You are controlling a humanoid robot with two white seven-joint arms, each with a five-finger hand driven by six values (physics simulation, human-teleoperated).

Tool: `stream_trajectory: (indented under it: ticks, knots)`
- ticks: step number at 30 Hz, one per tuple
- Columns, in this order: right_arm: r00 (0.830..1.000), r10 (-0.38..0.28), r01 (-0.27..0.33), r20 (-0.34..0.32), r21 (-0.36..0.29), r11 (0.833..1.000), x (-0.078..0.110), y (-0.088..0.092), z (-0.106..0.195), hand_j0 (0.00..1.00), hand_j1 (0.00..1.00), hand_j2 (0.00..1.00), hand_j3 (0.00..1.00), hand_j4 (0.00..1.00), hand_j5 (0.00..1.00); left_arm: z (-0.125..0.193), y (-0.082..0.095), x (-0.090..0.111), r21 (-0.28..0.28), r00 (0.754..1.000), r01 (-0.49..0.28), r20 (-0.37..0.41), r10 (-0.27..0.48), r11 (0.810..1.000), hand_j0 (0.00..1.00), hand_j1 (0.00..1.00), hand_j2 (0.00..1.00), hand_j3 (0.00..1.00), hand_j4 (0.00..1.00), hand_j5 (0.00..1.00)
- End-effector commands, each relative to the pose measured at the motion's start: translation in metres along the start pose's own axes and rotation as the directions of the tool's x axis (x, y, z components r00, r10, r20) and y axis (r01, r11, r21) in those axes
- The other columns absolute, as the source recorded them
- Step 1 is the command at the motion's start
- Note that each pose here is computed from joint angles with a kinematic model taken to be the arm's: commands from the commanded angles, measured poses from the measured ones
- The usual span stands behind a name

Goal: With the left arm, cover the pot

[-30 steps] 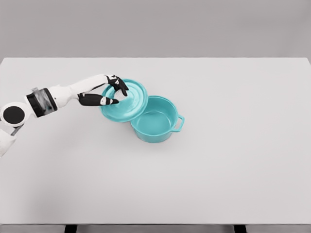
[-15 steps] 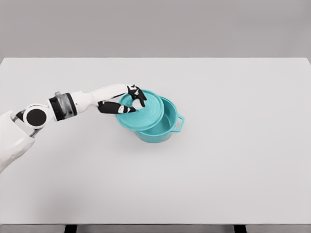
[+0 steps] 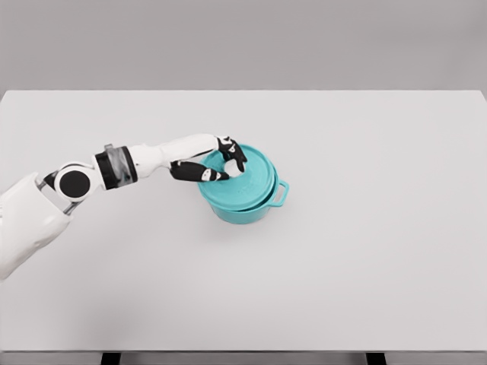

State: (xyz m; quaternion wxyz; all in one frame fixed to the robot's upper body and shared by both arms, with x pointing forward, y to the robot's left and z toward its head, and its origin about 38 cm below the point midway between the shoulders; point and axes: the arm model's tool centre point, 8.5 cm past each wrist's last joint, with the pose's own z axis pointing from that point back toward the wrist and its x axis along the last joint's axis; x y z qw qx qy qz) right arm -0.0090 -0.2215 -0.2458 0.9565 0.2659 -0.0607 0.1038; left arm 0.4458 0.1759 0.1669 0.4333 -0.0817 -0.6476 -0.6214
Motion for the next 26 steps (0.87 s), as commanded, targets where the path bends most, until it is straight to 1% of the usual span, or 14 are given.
stream_trajectory:
  ticks: [1, 6, 7, 9, 11, 12, 14, 18, 19, 21, 22, 23, 25, 26]
  knots:
    - [1.0, 0.001, -0.001, -0.001, 0.001, 1.0, -0.001, 0.0, 0.0, 1.0, 1.0, 1.0, 1.0, 1.0, 1.0, -0.001, -0.001, 0.003, -0.002, 1.0, -0.003, 0.01, 0.003, 1.0, 0.49, 0.49, 0.49, 0.49, 0.49, 0.49]
    - [1.0, 0.0, 0.0, 0.001, 0.0, 1.0, 0.0, 0.0, 0.0, 1.0, 1.0, 1.0, 1.0, 1.0, 1.0, -0.002, 0.0, 0.003, -0.003, 1.0, -0.002, 0.011, 0.002, 1.0, 0.5, 0.5, 0.5, 0.5, 0.5, 0.5]
    - [1.0, 0.002, -0.002, 0.0, 0.001, 1.0, 0.0, 0.0, 0.0, 1.0, 1.0, 1.0, 1.0, 1.0, 1.0, -0.002, 0.0, 0.003, -0.004, 1.0, 0.0, 0.011, 0.0, 1.0, 0.53, 0.53, 0.53, 0.53, 0.53, 0.53]
    - [1.0, 0.0, 0.0, 0.0, 0.001, 1.0, -0.001, 0.0, 0.0, 1.0, 1.0, 1.0, 1.0, 1.0, 1.0, -0.002, 0.001, 0.003, -0.003, 1.0, 0.001, 0.011, -0.001, 1.0, 0.6, 0.6, 0.6, 0.6, 0.6, 0.6]
    - [1.0, 0.001, -0.001, -0.001, 0.001, 1.0, -0.001, 0.0, 0.0, 1.0, 1.0, 1.0, 1.0, 1.0, 1.0, -0.004, 0.0, 0.004, -0.004, 1.0, 0.001, 0.012, -0.001, 1.0, 0.81, 0.81, 0.81, 0.81, 0.81, 0.81]
    - [1.0, 0.001, -0.001, -0.001, 0.001, 1.0, -0.001, 0.0, 0.0, 1.0, 1.0, 1.0, 1.0, 1.0, 1.0, -0.004, 0.0, 0.004, -0.004, 1.0, 0.001, 0.012, -0.001, 1.0, 0.85, 0.85, 0.85, 0.85, 0.85, 0.85]
    - [1.0, 0.001, -0.001, -0.001, 0.001, 1.0, -0.001, 0.0, 0.0, 1.0, 1.0, 1.0, 1.0, 1.0, 1.0, -0.005, 0.002, 0.006, -0.001, 1.0, 0.006, 0.018, -0.006, 1.0, 0.93, 0.93, 0.93, 0.93, 0.93, 0.93]
    - [1.0, 0.0, 0.0, 0.0, 0.001, 1.0, -0.001, 0.0, 0.0, 1.0, 1.0, 1.0, 1.0, 1.0, 1.0, -0.003, 0.004, 0.006, 0.001, 1.0, 0.009, 0.017, -0.009, 1.0, 1.0, 1.0, 1.0, 1.0, 1.0, 1.0]
    - [1.0, 0.0, 0.0, 0.0, 0.001, 1.0, -0.001, 0.0, 0.0, 1.0, 1.0, 1.0, 1.0, 1.0, 1.0, 0.0, 0.011, 0.008, 0.01, 1.0, 0.013, 0.022, -0.013, 1.0, 1.0, 1.0, 1.0, 1.0, 1.0, 1.0]
    - [1.0, 0.001, -0.001, -0.001, 0.001, 1.0, -0.001, 0.0, 0.0, 1.0, 1.0, 1.0, 1.0, 1.0, 1.0, 0.039, 0.043, 0.02, 0.048, 0.999, 0.016, 0.038, -0.018, 0.999, 1.0, 1.0, 1.0, 1.0, 1.0, 1.0]
    - [1.0, 0.001, -0.001, -0.001, 0.001, 1.0, -0.001, 0.0, 0.0, 1.0, 1.0, 1.0, 1.0, 1.0, 1.0, 0.071, 0.058, 0.02, 0.069, 1.0, 0.009, 0.013, -0.01, 0.998, 1.0, 1.0, 1.0, 1.0, 1.0, 1.0]
    - [1.0, 0.002, -0.002, 0.0, 0.001, 1.0, 0.0, 0.0, 0.0, 1.0, 1.0, 1.0, 1.0, 1.0, 1.0, 0.11, 0.075, 0.021, 0.099, 0.999, 0.036, -0.036, -0.032, 0.994, 1.0, 1.0, 1.0, 1.0, 1.0, 1.0]
    - [1.0, 0.001, -0.001, -0.001, 0.001, 1.0, -0.001, 0.0, 0.0, 1.0, 1.0, 1.0, 1.0, 1.0, 1.0, 0.186, 0.078, 0.011, 0.101, 0.989, 0.121, -0.093, -0.111, 0.988, 1.0, 1.0, 1.0, 1.0, 1.0, 1.0]
    - [1.0, 0.002, -0.002, 0.0, 0.001, 1.0, 0.0, 0.0, 0.0, 1.0, 1.0, 1.0, 1.0, 1.0, 1.0, 0.205, 0.079, 0.006, 0.105, 0.985, 0.132, -0.128, -0.119, 0.986, 1.0, 1.0, 1.0, 1.0, 1.0, 1.0]
